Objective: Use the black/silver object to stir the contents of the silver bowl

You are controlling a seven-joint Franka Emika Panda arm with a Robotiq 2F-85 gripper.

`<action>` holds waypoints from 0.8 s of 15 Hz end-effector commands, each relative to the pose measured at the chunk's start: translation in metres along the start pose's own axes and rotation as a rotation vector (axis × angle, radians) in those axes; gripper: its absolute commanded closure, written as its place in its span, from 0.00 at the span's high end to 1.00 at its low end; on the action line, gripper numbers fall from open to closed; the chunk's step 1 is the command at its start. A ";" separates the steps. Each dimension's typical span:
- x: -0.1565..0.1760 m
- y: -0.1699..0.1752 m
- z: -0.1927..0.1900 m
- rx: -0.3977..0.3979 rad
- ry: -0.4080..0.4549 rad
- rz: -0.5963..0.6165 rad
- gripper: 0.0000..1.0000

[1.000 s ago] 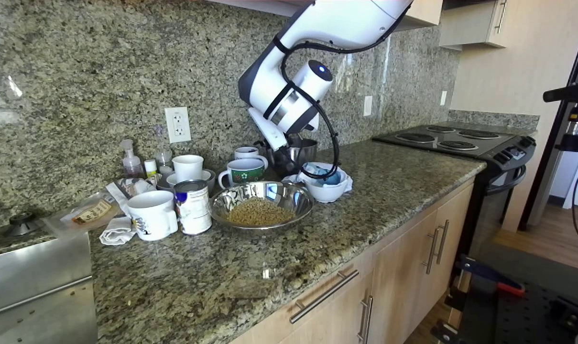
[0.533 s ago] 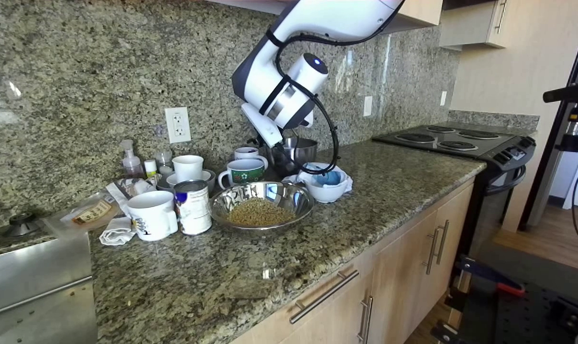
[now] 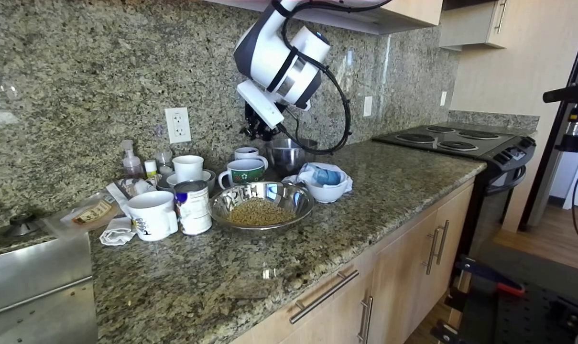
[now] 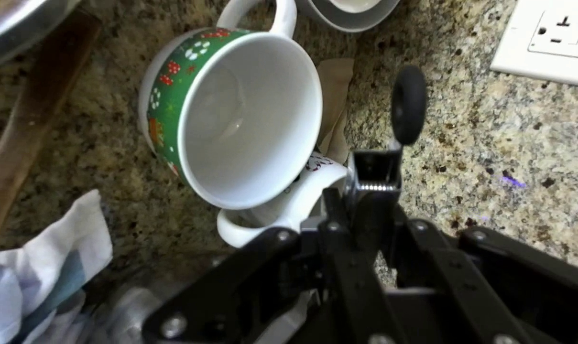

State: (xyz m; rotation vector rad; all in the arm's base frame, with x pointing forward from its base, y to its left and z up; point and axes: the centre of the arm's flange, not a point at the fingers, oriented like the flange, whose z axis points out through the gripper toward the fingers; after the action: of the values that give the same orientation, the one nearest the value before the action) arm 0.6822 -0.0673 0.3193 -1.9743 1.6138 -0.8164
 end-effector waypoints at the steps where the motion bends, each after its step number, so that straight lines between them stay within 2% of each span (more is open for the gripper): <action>1: -0.014 -0.031 -0.035 -0.048 -0.088 -0.020 0.05; 7: -0.052 -0.055 -0.050 -0.073 -0.304 -0.108 0.05; 12: -0.068 -0.051 -0.053 -0.143 -0.461 -0.125 0.05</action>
State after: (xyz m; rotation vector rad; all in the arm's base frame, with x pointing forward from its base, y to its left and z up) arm 0.6803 0.0116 0.3717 -2.1756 1.3273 -0.3672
